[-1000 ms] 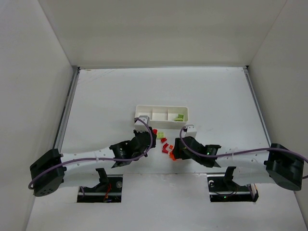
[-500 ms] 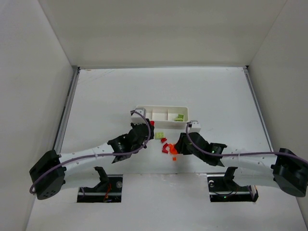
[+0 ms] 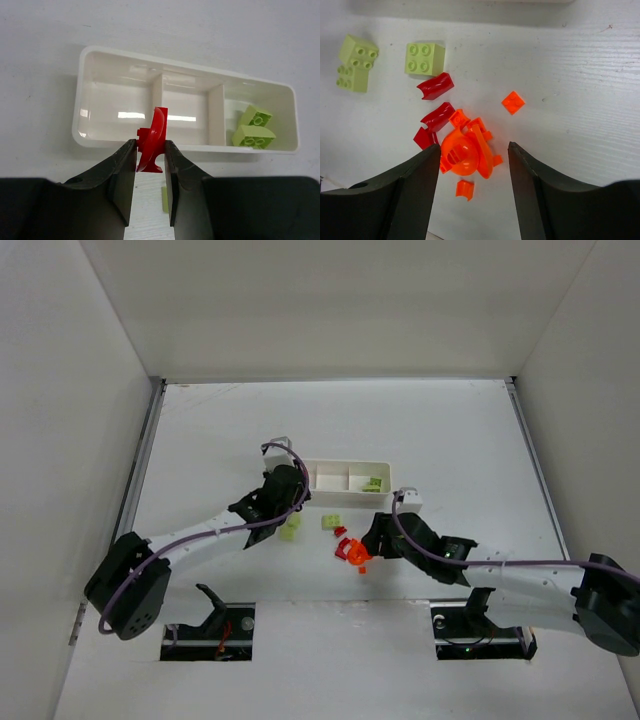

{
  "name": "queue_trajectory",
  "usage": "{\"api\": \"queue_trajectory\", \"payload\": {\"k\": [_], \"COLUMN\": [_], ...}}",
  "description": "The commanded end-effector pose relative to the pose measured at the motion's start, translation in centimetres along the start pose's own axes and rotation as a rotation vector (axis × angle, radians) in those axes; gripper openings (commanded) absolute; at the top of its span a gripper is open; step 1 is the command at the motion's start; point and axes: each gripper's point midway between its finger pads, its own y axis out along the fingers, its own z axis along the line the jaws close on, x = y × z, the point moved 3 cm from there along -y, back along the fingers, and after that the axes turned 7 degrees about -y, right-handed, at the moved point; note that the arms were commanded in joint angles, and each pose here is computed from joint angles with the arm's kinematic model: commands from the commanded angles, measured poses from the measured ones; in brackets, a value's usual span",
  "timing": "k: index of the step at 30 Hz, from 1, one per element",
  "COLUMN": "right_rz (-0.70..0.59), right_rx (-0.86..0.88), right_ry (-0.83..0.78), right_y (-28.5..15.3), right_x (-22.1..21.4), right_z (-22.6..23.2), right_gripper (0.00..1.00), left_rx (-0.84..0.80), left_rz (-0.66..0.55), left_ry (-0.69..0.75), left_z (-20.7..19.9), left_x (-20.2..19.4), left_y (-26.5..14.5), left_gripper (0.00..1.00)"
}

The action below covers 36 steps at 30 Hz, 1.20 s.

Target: Sort the legos into containers by color

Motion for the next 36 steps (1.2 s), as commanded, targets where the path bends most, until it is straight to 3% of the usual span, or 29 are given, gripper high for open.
{"api": "queue_trajectory", "payload": {"k": [1,12,17,20,26,30,36], "right_rz": [-0.005,0.028,0.036,0.045,0.047,0.026,-0.041], "right_rx": [-0.050,-0.070,-0.065,-0.059,-0.033,-0.048,-0.085], "right_ry": [-0.005,-0.009,-0.006,-0.007,-0.007,-0.005,-0.012], "right_y": [0.5,1.1,1.1,1.2,1.6,1.4,-0.4], "right_x": [-0.2,-1.4,-1.6,-1.7,-1.7,-1.0,1.4], "right_z": [-0.9,-1.3,-1.2,-1.0,-0.5,-0.7,-1.1], "right_gripper": [0.62,0.49,0.42,0.39,0.29,0.15,0.14], "left_rx": [-0.046,-0.024,0.007,0.018,-0.005,-0.017,-0.001], "left_rz": [-0.029,-0.010,-0.007,-0.033,-0.070,-0.065,-0.072], "left_ry": [-0.026,-0.013,0.000,-0.005,-0.018,-0.013,-0.026], "left_z": [-1.3,-1.2,-1.1,-0.9,-0.8,-0.1,2.9], "left_x": [2.1,3.2,3.1,3.7,4.6,3.8,1.9], "left_y": [1.0,5.7,6.7,6.4,4.5,3.0,-0.2], "left_gripper": [0.23,0.27,0.43,0.51,0.52,0.52,0.51]}}
